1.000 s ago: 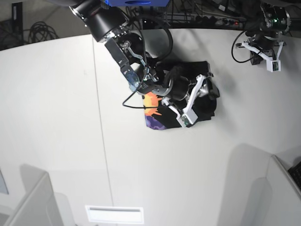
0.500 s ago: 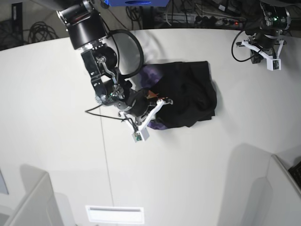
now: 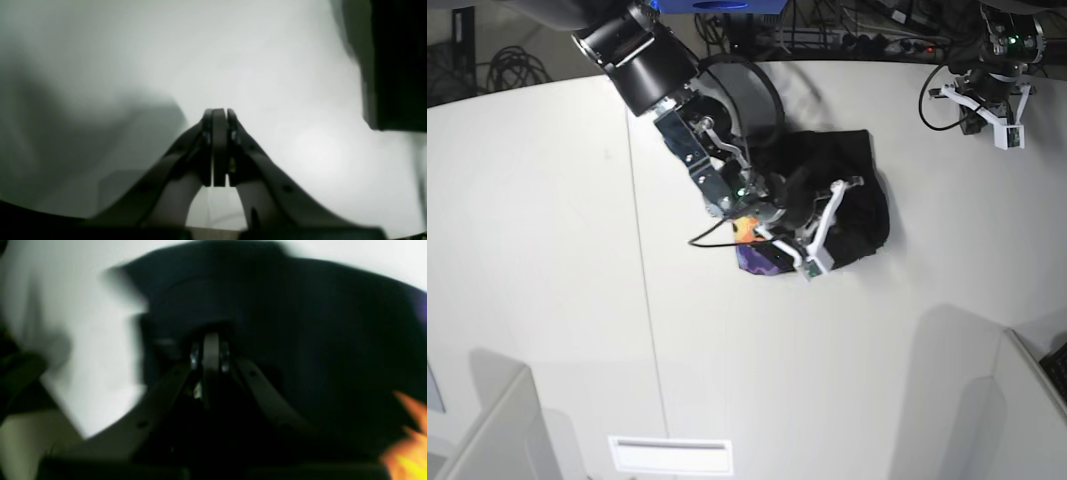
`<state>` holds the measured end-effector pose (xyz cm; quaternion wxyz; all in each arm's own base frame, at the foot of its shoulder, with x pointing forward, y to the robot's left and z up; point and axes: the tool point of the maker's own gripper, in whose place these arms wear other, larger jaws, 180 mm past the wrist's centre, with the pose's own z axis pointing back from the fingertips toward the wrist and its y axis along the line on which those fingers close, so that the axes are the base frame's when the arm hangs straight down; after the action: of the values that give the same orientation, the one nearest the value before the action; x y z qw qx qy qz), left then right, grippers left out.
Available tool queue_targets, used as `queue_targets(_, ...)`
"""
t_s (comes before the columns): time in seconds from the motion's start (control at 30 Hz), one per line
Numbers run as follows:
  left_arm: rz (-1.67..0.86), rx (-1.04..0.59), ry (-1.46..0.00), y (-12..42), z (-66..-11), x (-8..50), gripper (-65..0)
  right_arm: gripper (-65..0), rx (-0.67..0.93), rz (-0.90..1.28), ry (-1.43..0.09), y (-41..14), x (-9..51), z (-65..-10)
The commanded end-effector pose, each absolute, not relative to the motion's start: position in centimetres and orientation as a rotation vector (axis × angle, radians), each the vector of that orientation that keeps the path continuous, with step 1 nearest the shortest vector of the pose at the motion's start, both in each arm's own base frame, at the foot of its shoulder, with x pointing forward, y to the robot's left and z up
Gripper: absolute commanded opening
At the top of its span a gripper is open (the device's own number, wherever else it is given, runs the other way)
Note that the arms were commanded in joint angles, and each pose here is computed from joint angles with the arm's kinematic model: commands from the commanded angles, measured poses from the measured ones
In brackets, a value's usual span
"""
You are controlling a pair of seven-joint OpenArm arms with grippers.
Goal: Fold the T-shirt properly
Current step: 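Fold the held end over the stack with the right gripper, then release the right gripper and press the folded bundle flat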
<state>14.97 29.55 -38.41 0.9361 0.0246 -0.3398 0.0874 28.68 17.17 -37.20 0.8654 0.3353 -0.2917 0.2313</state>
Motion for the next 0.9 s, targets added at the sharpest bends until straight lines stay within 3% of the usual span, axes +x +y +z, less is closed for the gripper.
queue_targets(0.0,0.164,0.059,-0.729,29.8,-37.4,15.5,-65.0,-65.0,0.772,0.531,-0.679,19.3,28.9,-33.9)
queue_targets(0.13,0.165,0.06,-0.729,29.8,-37.4,15.5,-65.0,-65.0,0.879,0.667,-0.747,22.5,26.2,-29.2)
queue_targets(0.23,0.164,0.061,-0.729,29.9,-37.4,15.5,-65.0,-65.0,0.895,0.631,-0.8,21.7,26.7,-27.2)
queue_targets(0.63,0.137,0.048,-0.778,28.8,-36.0,16.7,-65.0,-65.0,0.789,0.417,-0.809,14.4,30.0,-29.5)
queue_targets(0.73,0.19,-0.034,-0.834,27.6,-35.0,17.5,-65.0,-65.0,0.765,0.339,-0.837,11.7,31.0,-29.5)
queue_targets(0.87,0.301,-0.268,-0.924,25.0,-33.3,19.2,-65.0,-65.0,0.704,0.216,-0.876,6.6,32.4,-29.9)
